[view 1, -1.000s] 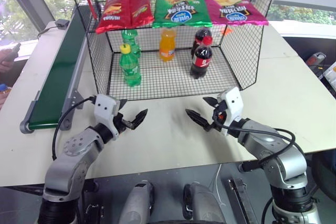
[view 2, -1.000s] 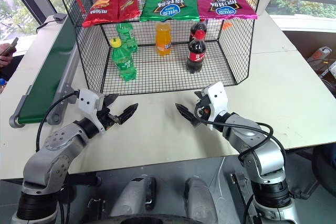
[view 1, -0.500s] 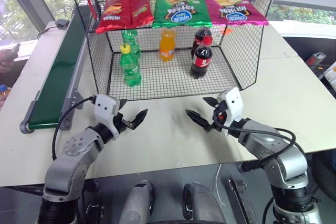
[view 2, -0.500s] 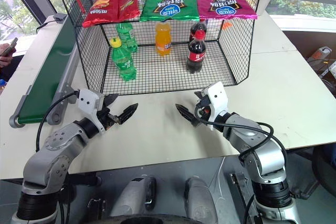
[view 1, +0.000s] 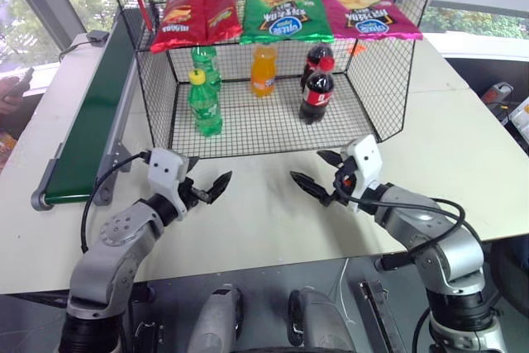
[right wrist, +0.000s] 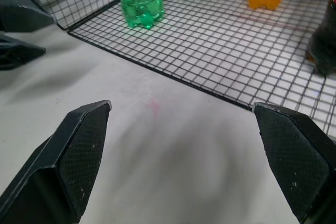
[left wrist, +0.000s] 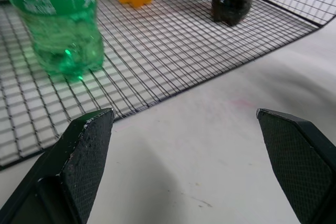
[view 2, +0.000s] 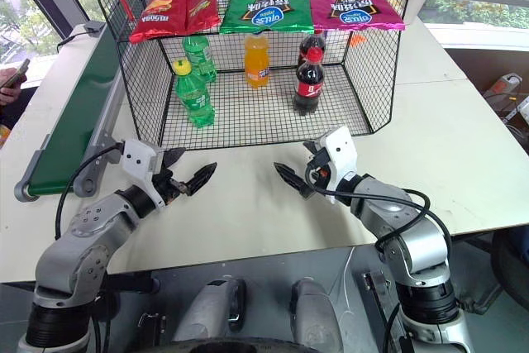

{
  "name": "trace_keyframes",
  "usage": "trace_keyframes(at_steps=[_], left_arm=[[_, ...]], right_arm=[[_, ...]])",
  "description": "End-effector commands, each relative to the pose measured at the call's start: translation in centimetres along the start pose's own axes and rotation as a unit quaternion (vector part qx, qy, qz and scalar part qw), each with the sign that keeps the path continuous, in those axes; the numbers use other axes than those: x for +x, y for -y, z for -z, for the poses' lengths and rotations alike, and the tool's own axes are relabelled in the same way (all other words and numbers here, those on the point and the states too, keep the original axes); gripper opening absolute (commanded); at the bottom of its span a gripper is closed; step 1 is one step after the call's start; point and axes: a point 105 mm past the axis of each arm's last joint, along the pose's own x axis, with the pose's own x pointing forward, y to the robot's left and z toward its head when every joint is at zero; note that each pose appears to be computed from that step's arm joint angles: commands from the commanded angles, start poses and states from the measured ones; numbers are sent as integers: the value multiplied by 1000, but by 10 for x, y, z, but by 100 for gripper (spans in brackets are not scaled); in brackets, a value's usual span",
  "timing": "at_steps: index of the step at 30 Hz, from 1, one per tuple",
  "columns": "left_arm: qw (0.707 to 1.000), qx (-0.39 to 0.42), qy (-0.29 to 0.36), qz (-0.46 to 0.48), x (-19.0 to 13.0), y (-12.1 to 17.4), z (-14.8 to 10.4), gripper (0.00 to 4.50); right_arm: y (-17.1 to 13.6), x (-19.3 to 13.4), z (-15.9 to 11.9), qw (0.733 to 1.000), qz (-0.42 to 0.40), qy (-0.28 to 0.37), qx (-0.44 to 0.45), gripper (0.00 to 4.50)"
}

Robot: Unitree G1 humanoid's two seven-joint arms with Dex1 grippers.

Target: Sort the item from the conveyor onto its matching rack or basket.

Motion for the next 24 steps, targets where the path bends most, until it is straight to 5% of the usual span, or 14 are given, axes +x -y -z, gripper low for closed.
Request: trace_keyframes(at_steps=[1, 11, 24], left_arm=[[997, 36, 55, -40, -10, -11, -27, 450], [973, 23, 101, -208, -65, -78, -67, 450], [951, -51, 68, -298, -119, -123, -39, 450]], right_arm=[[-7, -1, -17, 999, -28, 23, -33, 448], [-27, 1, -25, 990, -131, 24, -38, 448], [-36, 17, -44, 983, -167, 54, -57, 448]])
